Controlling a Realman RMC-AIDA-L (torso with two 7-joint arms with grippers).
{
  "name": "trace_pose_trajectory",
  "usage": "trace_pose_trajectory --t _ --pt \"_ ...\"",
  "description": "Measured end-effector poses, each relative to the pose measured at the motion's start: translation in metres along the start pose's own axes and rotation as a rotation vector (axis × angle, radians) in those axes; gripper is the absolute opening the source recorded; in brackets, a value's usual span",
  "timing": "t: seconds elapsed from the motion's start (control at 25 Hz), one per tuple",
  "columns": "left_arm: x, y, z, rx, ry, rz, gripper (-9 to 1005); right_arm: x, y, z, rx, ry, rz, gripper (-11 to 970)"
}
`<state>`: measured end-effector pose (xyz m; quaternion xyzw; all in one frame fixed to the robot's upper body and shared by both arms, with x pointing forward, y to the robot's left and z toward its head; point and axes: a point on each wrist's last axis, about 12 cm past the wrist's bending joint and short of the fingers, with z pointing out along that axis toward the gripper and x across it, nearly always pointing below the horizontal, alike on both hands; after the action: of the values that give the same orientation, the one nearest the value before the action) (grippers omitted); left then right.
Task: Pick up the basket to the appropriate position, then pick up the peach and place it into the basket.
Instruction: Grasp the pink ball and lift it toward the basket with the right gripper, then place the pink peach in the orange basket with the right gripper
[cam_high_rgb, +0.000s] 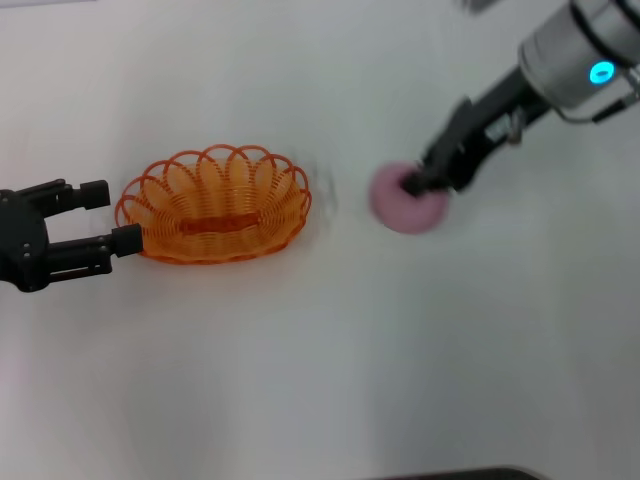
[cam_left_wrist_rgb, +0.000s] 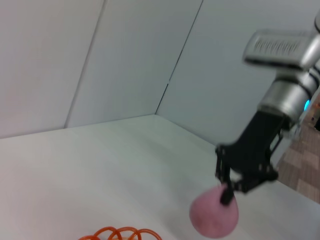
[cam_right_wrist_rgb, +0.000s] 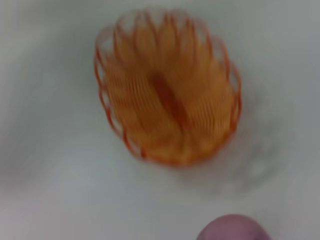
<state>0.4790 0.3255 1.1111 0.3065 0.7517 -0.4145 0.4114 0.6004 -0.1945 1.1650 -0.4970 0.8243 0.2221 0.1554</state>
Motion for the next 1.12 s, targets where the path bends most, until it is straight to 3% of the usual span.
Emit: trace_pose_trajectory --t 0.24,0.64,0.72,0.96,1.12 --pt "0.001 0.0 0.0 0.001 -0.002 -0.004 838 -0.021 0.002 -0.011 -0.043 -0.29 -0.076 51" --pt "0.001 0.001 0.005 0.015 -0.007 -0.013 837 -0.039 0.008 0.059 -0.123 -0.59 -0.078 50" --pt "0.0 0.002 0.006 0.015 -0.005 -0.012 837 -0.04 0.01 0.063 -0.128 -0.601 -0.081 52" --pt "0.0 0.002 0.007 0.015 -0.003 -0.011 836 -0.042 0.013 0.071 -0.13 -0.614 -0.066 257" --pt "0.001 0.002 0.008 0.017 -0.005 -0.015 836 -0.04 0.014 0.071 -0.133 -0.62 -0.059 344"
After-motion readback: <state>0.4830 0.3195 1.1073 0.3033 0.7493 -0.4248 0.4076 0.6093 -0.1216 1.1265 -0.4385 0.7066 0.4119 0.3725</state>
